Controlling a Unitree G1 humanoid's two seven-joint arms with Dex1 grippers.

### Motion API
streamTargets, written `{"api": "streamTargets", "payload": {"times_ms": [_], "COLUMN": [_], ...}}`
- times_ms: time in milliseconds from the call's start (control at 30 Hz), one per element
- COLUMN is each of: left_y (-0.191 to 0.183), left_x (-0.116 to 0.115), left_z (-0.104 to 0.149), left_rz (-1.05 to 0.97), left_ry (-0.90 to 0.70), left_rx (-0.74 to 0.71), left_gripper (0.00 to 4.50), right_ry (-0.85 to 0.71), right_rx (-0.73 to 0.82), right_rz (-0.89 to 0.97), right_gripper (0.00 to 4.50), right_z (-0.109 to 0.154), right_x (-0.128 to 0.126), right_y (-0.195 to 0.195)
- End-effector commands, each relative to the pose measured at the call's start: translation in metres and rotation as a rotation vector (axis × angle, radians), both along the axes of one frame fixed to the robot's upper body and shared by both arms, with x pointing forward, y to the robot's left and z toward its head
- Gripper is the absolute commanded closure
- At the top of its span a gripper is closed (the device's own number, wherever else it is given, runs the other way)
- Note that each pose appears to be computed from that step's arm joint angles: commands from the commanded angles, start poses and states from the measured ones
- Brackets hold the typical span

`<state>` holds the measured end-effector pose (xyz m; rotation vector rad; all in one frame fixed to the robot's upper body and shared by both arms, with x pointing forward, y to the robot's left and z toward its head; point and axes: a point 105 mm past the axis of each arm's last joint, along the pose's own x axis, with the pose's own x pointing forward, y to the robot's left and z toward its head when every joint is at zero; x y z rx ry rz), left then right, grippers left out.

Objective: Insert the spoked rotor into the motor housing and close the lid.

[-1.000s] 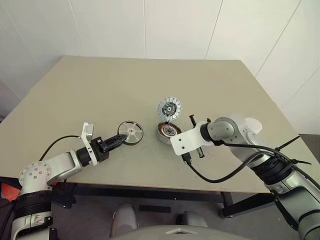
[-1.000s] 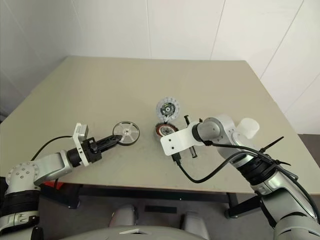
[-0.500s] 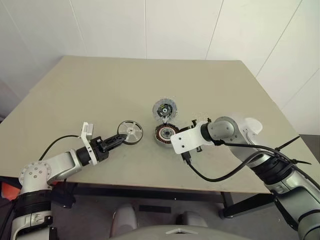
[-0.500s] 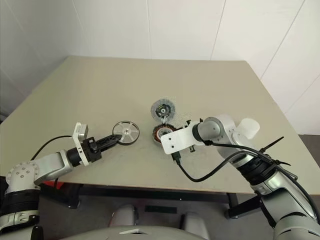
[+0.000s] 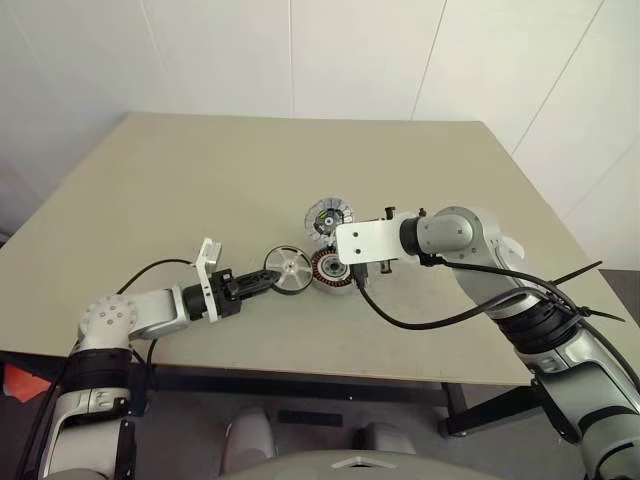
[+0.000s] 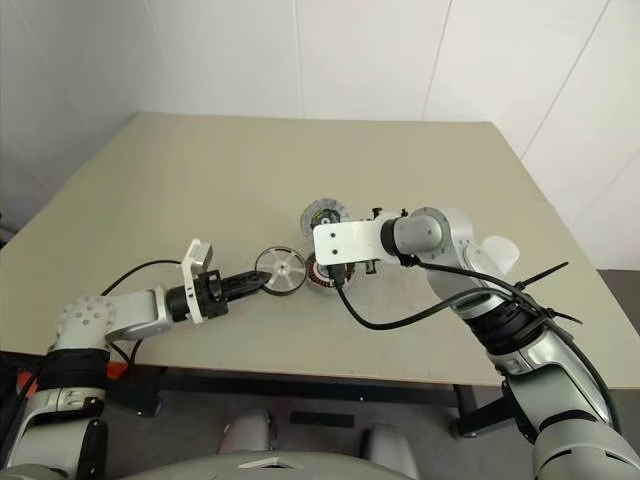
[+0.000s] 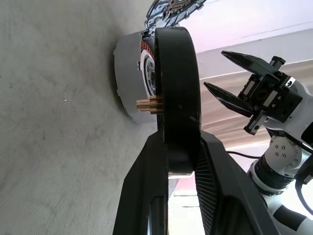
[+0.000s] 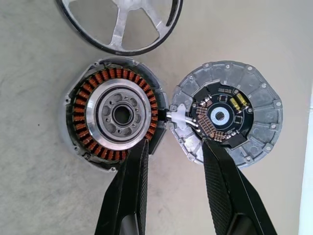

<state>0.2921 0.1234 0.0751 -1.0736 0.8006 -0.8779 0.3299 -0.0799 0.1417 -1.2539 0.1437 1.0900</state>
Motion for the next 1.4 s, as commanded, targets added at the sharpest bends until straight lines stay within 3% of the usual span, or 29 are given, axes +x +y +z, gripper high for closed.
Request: {"api": "streamTargets", "payload": {"times_ms": [33,667,1033,1400], "left_y": [-0.019,-0.070,-0.082,-0.084], "left_x": [0.006,0.028,0.032,0.032], "left_z": [0.004,0.018,0.014,0.009], "left_rz": [-0.056,-0.142,-0.151,-0.138], "left_ry": [-0.023,-0.046,-0.049,-0.049], "left_rx": [-0.038,-0.196,-0.187,-0.166], "left_gripper": [4.00,4.00,4.00,4.00], "right_ry": [-0.064,-0.087,-0.128,-0.274], "right_rx": [0.040,0.035,0.023,0.058], "right_rz": [-0.049,-0.177,-0.242,-0.377], "right_gripper": [2.59,2.59,2.59,2.59], "right_z": [0.015,0.012,0.020,0.072], "right_x": [0.007,0.018,0.027,0.051], "right_y": [-0.001,-0.021,-0.038,-0.075]}}
